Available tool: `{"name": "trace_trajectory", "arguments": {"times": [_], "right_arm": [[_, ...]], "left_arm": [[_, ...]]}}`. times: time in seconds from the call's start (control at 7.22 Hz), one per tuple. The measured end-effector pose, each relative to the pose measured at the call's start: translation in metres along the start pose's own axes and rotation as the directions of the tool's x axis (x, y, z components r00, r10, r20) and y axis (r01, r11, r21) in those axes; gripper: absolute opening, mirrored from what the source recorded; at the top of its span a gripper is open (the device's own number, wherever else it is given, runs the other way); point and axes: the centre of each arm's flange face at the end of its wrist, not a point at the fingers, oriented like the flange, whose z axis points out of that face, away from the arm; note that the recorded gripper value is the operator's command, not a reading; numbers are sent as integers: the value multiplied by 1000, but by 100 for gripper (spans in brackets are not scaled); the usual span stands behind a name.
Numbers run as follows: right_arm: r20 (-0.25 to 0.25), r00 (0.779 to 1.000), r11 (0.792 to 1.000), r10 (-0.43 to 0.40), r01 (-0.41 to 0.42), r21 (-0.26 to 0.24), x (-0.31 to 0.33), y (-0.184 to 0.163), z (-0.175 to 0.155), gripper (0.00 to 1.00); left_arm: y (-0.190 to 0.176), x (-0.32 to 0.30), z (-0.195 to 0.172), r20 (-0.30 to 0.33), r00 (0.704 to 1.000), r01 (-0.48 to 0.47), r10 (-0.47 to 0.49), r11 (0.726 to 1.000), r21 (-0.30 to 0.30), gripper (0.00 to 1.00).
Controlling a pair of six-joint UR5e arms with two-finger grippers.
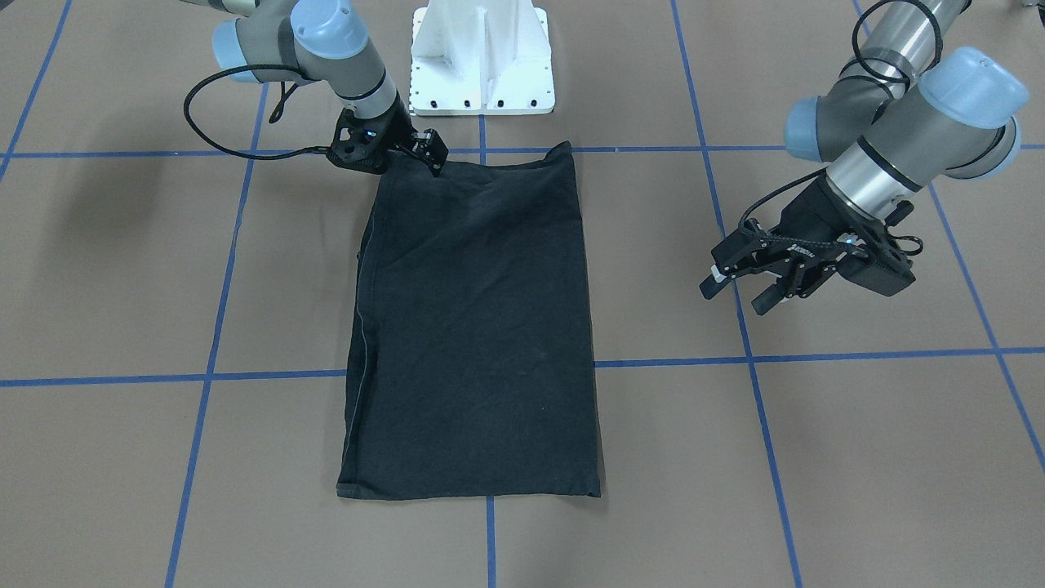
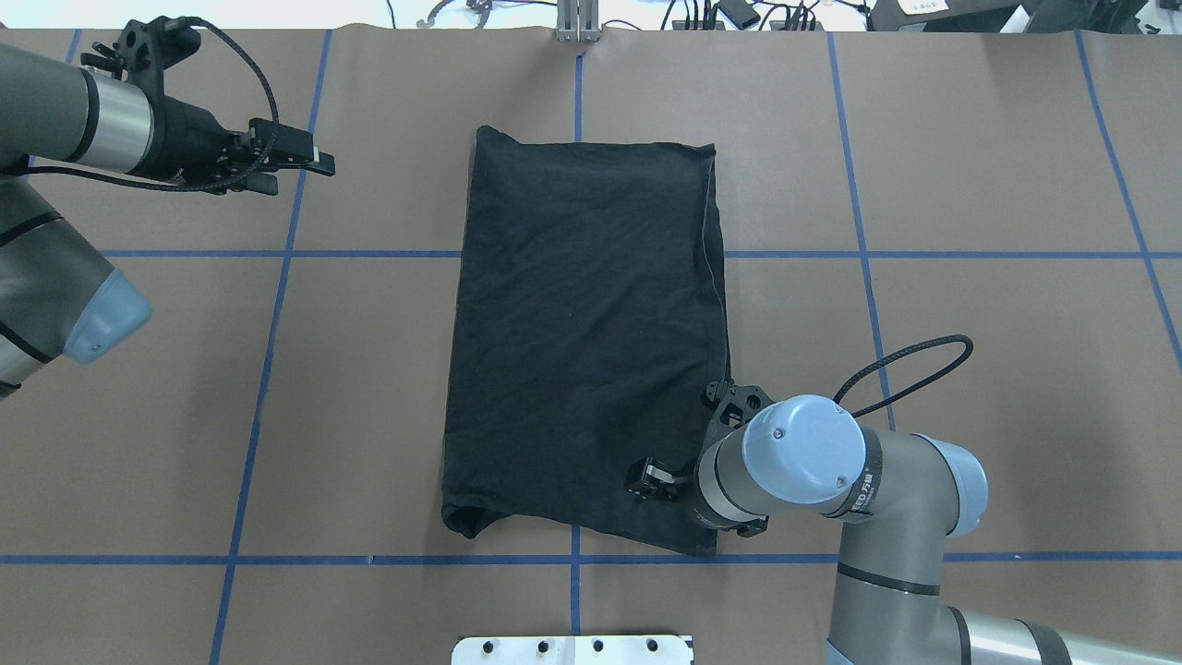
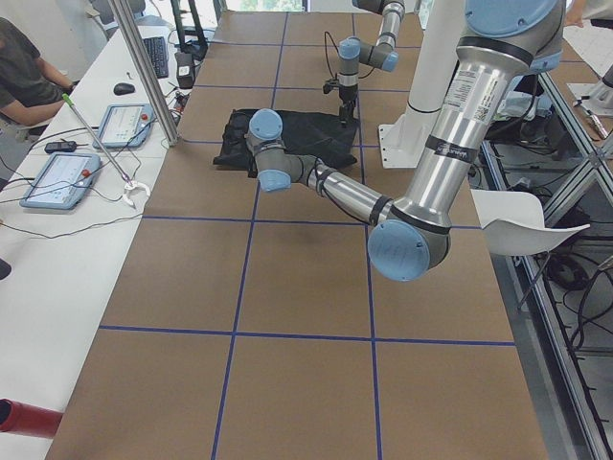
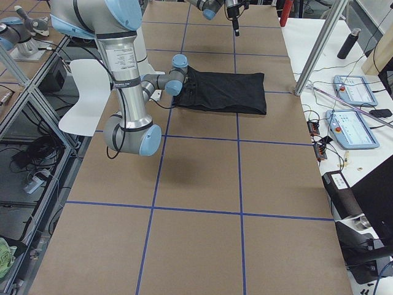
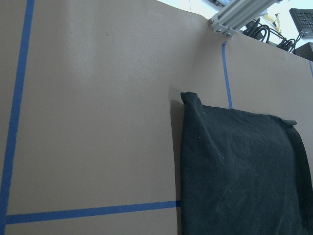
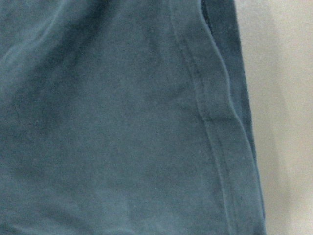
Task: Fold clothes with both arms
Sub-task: 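Grasp the shirt's near corner with the right gripper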
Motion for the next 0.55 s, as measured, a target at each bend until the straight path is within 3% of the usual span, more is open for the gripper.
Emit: {"name": "trace_trajectory", "arguments": {"times": [0.55], "right_arm": [[-8,1000,1000,0,0,-1,2,-1,3,85]], "left_arm": [[0,1,0,-2,1000,0,0,1000,1,100]]}}
